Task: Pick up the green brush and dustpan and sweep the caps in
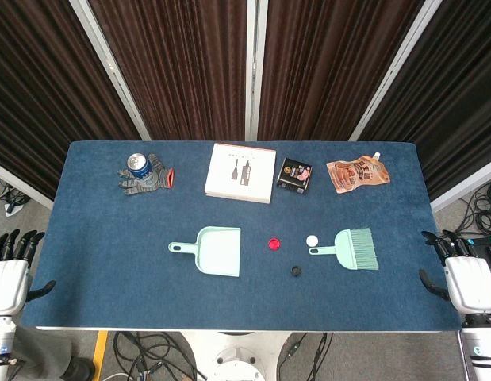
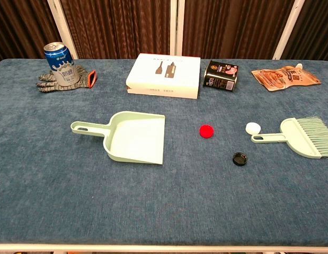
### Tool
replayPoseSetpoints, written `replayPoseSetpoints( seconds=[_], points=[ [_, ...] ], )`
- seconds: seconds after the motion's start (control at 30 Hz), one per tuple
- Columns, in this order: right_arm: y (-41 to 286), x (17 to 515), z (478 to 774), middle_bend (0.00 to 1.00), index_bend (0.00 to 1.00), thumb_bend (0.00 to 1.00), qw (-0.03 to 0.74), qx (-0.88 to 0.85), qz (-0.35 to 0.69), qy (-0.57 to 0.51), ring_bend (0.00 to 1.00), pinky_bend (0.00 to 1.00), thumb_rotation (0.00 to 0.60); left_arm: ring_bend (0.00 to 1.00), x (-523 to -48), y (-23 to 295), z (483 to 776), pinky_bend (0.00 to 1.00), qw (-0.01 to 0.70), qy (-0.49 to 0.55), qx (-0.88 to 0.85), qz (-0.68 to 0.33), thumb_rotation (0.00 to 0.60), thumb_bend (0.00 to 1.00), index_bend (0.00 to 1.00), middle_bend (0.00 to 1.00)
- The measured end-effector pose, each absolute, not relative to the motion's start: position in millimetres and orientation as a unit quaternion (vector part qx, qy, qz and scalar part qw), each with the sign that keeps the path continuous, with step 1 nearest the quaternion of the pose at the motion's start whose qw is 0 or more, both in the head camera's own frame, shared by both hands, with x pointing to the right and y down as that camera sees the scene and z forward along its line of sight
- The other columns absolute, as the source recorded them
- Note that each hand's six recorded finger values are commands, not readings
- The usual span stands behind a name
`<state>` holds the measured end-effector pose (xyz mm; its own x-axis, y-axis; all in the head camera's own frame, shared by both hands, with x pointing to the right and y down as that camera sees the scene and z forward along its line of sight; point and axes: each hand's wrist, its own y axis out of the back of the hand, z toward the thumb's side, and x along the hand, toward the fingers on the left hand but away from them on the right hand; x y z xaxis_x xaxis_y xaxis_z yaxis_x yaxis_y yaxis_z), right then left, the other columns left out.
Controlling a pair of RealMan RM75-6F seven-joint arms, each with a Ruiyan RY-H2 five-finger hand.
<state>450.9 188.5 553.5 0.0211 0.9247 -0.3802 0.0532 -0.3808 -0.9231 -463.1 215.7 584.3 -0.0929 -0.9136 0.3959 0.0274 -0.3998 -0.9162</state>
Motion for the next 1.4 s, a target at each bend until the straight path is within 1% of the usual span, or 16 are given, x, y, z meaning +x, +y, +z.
replayPoseSetpoints(
  seconds=[0.27,0.43,0.57,0.63,0.73,0.9,1.1,1.4],
  points=[
    [189,448,552,0.31,0.18,0.23,0.393,-0.604,0.561,-0.408,0.13,0.19,0.6,0.04,-461,212,584,0.08,0.381,0.394,-0.561,-0.62,0.6,0.0,0.15,0.13],
    [185,436,554,0.31,0.19,0.23,0.414,-0.615,0.544,-0.393,0.13,0.19,0.6,0.04,-459,211,582,0.08,0.385,0.394,-0.562,-0.617,0.6,0.0,0.15,0.13],
    [176,415,563,0.34,0.24,0.2,0.446,-0.627,0.53,-0.356,0.13,0.19,0.6,0.04,-458,211,582,0.08,0.384,0.393,-0.564,-0.616,0.6,0.0,0.15,0.13],
    [170,402,573,0.36,0.28,0.17,0.459,-0.635,0.524,-0.333,0.13,0.19,0.6,0.04,-458,211,582,0.08,0.384,0.392,-0.565,-0.616,0.6,0.0,0.15,0.13],
    [164,385,591,0.37,0.31,0.16,0.47,-0.647,0.523,-0.296,0.13,0.19,0.6,0.04,-457,211,582,0.08,0.385,0.39,-0.567,-0.614,0.6,0.0,0.15,0.13],
    [157,358,632,0.37,0.33,0.16,0.471,-0.667,0.53,-0.23,0.15,0.19,0.6,0.04,-458,211,581,0.08,0.386,0.393,-0.568,-0.611,0.6,0.0,0.15,0.13],
    [153,340,677,0.37,0.34,0.16,0.466,-0.672,0.545,-0.186,0.15,0.19,0.6,0.04,-458,210,584,0.08,0.38,0.392,-0.571,-0.614,0.6,0.0,0.15,0.13],
    [148,324,720,0.37,0.39,0.17,0.481,-0.662,0.554,-0.151,0.15,0.19,0.6,0.04,-458,216,588,0.08,0.373,0.39,-0.576,-0.614,0.6,0.0,0.15,0.13]
  ],
)
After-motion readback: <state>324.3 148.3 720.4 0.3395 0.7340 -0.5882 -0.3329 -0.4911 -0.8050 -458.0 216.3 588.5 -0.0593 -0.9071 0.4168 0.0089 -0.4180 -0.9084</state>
